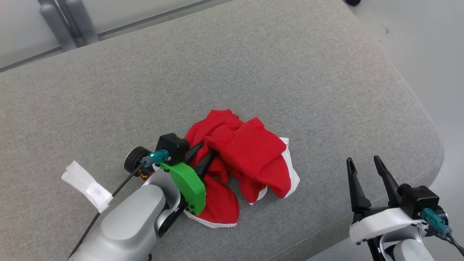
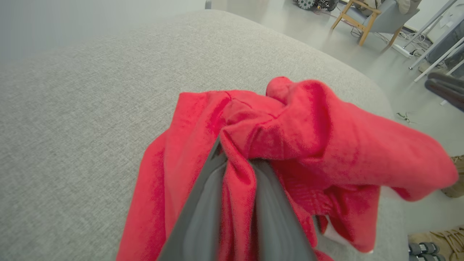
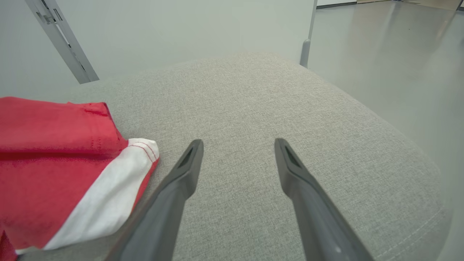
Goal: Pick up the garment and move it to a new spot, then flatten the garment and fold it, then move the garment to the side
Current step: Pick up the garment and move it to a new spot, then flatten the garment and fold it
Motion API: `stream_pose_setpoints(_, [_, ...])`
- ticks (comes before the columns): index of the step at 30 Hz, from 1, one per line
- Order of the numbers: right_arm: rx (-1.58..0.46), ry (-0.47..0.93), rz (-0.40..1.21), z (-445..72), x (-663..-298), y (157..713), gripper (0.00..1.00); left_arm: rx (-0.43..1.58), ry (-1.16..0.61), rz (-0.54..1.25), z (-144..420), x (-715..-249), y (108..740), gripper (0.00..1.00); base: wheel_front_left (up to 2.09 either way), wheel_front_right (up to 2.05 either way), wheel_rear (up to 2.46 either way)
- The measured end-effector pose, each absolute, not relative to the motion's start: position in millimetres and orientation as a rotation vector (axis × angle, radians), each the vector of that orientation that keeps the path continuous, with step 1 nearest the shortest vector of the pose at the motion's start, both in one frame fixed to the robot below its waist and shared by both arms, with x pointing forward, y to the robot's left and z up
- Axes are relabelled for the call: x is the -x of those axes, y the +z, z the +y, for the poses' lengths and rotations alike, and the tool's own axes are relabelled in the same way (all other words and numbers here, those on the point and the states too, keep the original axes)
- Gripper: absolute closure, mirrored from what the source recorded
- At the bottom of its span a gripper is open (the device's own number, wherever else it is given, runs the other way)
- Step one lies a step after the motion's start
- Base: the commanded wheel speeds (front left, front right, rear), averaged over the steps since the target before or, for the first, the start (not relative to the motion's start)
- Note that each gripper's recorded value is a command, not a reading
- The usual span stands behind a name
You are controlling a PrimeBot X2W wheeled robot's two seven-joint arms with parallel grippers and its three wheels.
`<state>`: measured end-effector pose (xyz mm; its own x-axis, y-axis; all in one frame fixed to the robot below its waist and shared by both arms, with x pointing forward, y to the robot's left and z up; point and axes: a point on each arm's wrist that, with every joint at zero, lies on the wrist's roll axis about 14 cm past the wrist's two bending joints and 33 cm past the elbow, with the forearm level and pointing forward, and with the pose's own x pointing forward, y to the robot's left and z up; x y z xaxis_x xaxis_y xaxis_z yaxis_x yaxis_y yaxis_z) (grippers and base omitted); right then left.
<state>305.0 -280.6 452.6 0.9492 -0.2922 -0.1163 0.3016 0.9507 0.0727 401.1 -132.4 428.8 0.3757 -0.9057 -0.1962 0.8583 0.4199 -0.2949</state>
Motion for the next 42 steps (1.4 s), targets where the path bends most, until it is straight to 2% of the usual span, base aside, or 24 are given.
stream_pose_setpoints(1, [-0.085,-0.306,0.107,-282,-304,452,0.0,0.156,-1.113,0.36,-130,-404,423,0.0,0.0,0.0,0.0])
stream_pose_setpoints(10, [-0.015,-0.288,0.101,-283,-305,457,0.0,0.27,-0.953,0.278,-112,-415,444,0.0,0.0,0.0,0.0])
stream_pose_setpoints(12, [0.01,-0.282,0.071,-284,-308,467,0.0,0.326,-0.869,0.236,-98,-414,458,0.0,0.0,0.0,0.0])
stream_pose_setpoints(21, [0.08,-0.155,-0.074,-265,-332,511,0.0,0.326,-0.515,0.098,8,-384,481,0.0,0.0,0.0,0.0])
stream_pose_setpoints(26, [0.086,-0.078,-0.089,-244,-337,513,0.0,0.311,-0.305,0.071,71,-359,479,0.0,0.0,0.0,0.0])
stream_pose_setpoints(36, [0.061,0.035,-0.062,-203,-332,501,0.0,0.217,-0.062,0.03,160,-312,473,0.0,0.0,0.0,0.0])
stream_pose_setpoints(42, [0.038,0.054,-0.049,-192,-325,495,0.0,0.219,0.001,0.01,182,-302,474,0.0,0.0,0.0,0.0])
